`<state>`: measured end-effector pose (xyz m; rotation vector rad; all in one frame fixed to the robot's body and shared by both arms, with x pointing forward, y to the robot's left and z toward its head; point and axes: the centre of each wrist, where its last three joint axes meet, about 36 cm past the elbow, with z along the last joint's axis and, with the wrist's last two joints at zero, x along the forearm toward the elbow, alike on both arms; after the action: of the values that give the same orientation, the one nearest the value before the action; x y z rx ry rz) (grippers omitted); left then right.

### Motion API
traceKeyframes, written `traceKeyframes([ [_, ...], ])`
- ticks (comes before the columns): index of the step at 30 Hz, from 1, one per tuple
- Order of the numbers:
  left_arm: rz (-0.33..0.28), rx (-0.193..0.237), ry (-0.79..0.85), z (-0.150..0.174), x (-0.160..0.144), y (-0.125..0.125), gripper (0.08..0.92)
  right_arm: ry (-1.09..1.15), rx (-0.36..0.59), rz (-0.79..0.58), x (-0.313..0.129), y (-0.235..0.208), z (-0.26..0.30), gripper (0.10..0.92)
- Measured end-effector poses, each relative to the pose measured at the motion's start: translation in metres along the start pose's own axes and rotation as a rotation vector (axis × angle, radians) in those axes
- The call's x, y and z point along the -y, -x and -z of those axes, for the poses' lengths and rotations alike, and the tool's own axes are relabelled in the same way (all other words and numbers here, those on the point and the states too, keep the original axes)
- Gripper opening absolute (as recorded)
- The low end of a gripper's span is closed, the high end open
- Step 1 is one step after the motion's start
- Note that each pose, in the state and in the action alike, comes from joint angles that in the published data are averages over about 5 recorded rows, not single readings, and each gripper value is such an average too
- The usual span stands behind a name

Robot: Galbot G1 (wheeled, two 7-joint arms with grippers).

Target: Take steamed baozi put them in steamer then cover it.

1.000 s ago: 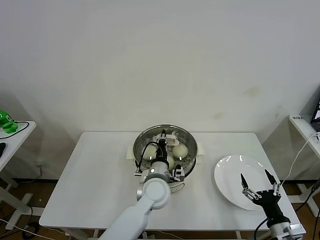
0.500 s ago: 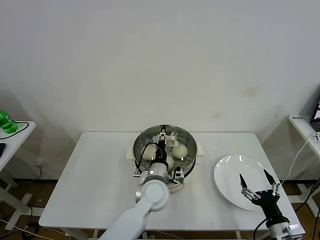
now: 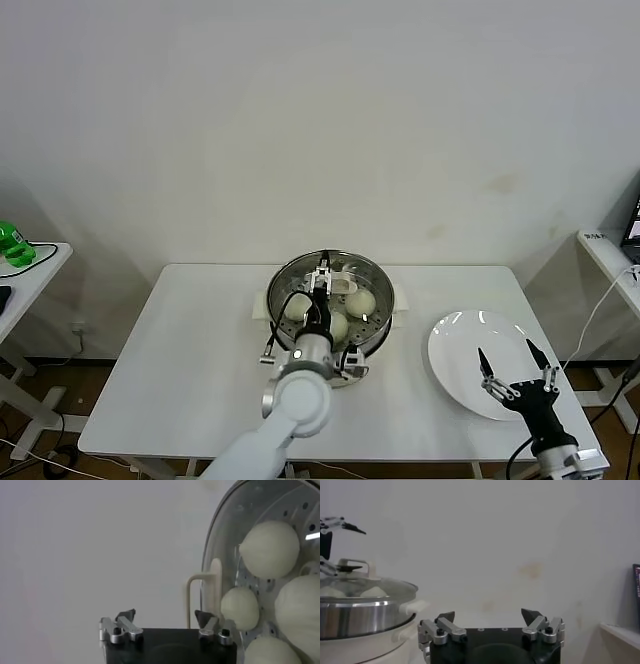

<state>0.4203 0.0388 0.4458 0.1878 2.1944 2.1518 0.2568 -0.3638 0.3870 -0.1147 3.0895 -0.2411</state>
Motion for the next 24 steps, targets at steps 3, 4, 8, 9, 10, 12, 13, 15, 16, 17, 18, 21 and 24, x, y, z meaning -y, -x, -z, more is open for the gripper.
traceKeyframes([
  [3,-0.001,0.009,-0.007,-0.002,-0.001,-0.008,0.823,0.000,0.000,0.000,0.000,0.000,0.000,0.823],
  [4,-0.001,0.012,-0.010,-0.004,-0.002,-0.011,0.823,0.000,0.000,-0.001,0.000,0.000,0.000,0.823],
  [8,0.014,0.021,-0.028,-0.009,-0.008,-0.022,0.823,-0.002,-0.004,-0.003,0.001,-0.001,-0.002,0.823],
  [9,0.020,0.024,-0.035,-0.011,-0.010,-0.026,0.823,-0.003,-0.005,-0.003,0.001,-0.001,-0.003,0.823],
  [10,0.027,0.027,-0.043,-0.013,-0.012,-0.029,0.823,-0.004,-0.006,-0.004,0.001,-0.001,-0.003,0.823],
  [12,0.041,0.031,-0.064,-0.018,-0.018,-0.038,0.823,-0.006,-0.007,-0.005,0.002,-0.001,-0.004,0.823],
  [13,0.049,0.033,-0.077,-0.021,-0.021,-0.042,0.823,-0.006,-0.008,-0.006,0.003,-0.001,-0.004,0.823],
  [15,0.065,0.034,-0.110,-0.028,-0.028,-0.052,0.823,-0.007,-0.008,-0.006,0.004,-0.001,-0.005,0.823],
  [16,0.073,0.034,-0.131,-0.032,-0.032,-0.057,0.823,-0.007,-0.009,-0.006,0.004,-0.001,-0.006,0.823],
  [17,0.081,0.033,-0.155,-0.036,-0.035,-0.062,0.823,-0.006,-0.009,-0.006,0.004,0.000,-0.006,0.823],
  [18,0.089,0.032,-0.182,-0.041,-0.039,-0.067,0.823,-0.006,-0.009,-0.007,0.004,0.000,-0.007,0.823],
  [21,0.108,0.031,-0.278,-0.056,-0.043,-0.079,0.823,-0.003,-0.009,-0.007,0.003,0.002,-0.008,0.823],
  [24,0.127,0.044,-0.406,-0.073,-0.038,-0.085,0.823,0.000,-0.009,-0.005,0.001,0.004,-0.011,0.823],
])
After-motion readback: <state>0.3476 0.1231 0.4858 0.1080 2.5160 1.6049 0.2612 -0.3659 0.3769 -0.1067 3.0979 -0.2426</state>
